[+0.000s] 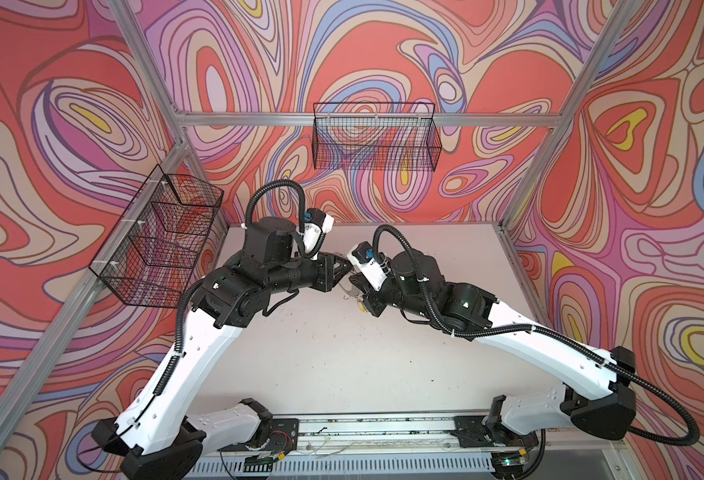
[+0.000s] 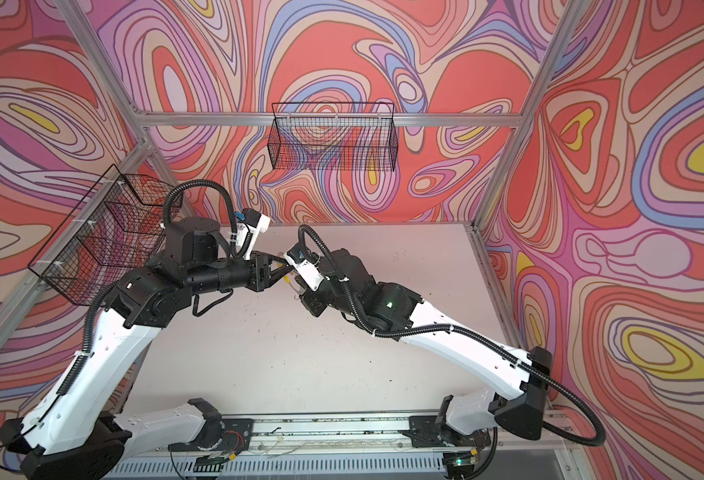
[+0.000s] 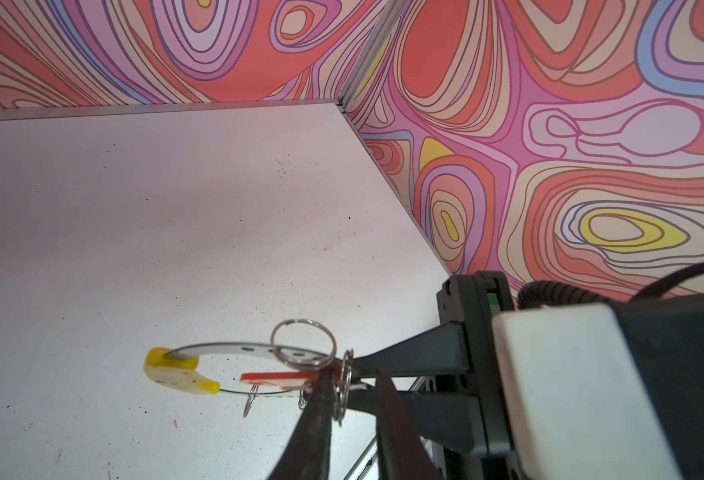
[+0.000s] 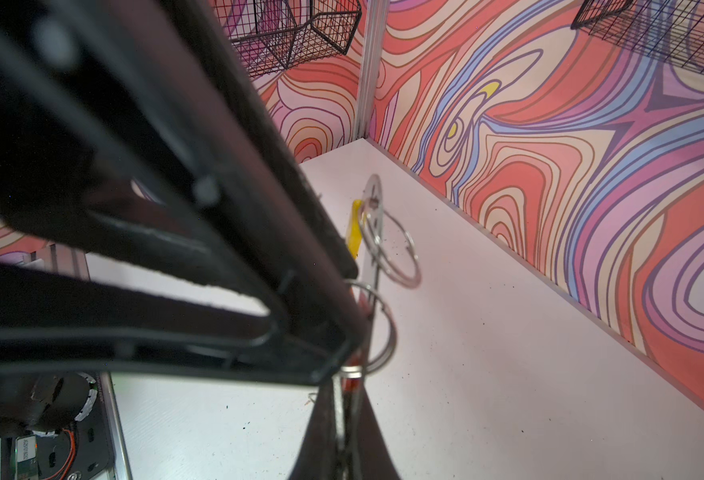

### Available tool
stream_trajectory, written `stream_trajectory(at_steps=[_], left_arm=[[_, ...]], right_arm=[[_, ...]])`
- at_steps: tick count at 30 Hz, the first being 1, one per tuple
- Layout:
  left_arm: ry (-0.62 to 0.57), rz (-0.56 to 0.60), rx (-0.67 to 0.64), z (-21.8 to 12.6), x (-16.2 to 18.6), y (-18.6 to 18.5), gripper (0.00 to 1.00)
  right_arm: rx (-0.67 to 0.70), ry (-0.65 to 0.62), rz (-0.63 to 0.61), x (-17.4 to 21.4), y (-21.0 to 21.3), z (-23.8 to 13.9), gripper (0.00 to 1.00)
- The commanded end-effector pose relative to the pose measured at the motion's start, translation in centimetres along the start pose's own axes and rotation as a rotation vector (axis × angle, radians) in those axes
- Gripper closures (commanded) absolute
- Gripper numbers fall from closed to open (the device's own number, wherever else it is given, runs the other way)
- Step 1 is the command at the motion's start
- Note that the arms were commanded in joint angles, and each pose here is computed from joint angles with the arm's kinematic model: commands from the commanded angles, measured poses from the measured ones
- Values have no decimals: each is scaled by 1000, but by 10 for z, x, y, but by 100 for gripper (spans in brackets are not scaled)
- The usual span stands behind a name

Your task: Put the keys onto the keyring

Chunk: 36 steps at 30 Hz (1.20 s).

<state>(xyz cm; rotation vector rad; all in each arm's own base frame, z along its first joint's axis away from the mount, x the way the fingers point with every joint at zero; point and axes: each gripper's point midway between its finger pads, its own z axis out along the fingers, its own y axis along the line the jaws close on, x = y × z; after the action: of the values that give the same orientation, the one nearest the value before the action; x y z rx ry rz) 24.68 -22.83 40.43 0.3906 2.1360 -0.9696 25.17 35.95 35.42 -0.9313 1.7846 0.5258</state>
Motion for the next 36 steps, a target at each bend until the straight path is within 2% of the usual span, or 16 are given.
stream_trajectory(at_steps=[1, 6, 10, 15, 17, 18, 20, 22, 30, 36], left_arm=[[-6, -13, 14, 1, -2, 0, 87], [-29, -25, -26, -1, -5, 7, 100], [-50, -26, -102, -7, -6, 20, 100], [-95, -24, -47, -11, -10, 10, 100], [-109, -20, -39, -13, -12, 9, 100], [-112, -20, -40, -13, -13, 9, 100], [-121, -22, -38, -14, -14, 8, 100], [-136, -32, -20, -13, -17, 6, 100], [-181, -52, 48, -13, -22, -4, 100], [-175, -37, 76, -17, -20, -10, 100]], right_arm=[[-10, -52, 8, -14, 0, -8, 100], [-19, -47, 7, -12, 2, -8, 100], [-52, -47, 9, -9, 8, -8, 100], [-106, -62, 16, -13, 16, -12, 98], [-119, -68, 29, -15, 18, -16, 65], [-120, -74, 33, -17, 18, -18, 56], [-109, -95, 52, -23, 15, -24, 45], [-91, -122, 73, -31, 11, -30, 41], [-82, -166, 132, -58, 8, -29, 39], [-39, -135, 130, -53, -1, -17, 41]])
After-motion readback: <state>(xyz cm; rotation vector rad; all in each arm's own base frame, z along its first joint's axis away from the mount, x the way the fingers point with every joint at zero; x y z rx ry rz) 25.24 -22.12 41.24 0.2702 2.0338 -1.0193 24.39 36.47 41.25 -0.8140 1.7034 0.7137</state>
